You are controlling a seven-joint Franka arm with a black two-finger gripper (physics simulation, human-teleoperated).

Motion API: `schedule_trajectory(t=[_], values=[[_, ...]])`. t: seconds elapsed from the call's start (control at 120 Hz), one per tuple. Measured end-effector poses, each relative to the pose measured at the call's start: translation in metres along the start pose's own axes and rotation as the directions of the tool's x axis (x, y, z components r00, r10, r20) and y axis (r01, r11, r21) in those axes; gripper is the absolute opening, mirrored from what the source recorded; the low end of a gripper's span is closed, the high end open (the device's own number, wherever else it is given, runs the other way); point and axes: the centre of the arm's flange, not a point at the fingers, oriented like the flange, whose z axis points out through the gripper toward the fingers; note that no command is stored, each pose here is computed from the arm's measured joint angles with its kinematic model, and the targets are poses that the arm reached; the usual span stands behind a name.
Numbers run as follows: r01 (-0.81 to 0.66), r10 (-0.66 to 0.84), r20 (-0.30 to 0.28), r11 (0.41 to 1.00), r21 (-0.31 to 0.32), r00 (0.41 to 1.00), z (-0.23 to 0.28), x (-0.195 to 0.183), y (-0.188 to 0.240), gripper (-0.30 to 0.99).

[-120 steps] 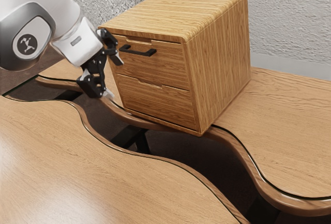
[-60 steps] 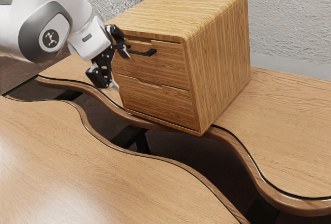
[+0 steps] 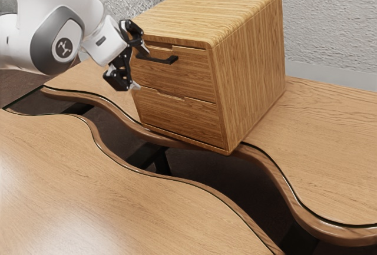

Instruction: Pull the drawer handle with one arm to open the drawer

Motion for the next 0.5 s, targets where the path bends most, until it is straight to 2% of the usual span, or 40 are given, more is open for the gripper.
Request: schedule_trajectory(t=[0.5], values=[[0.042,-0.042,0.006,0.999,0.013,0.999,0.027,-0.019,-0.010,0.69]])
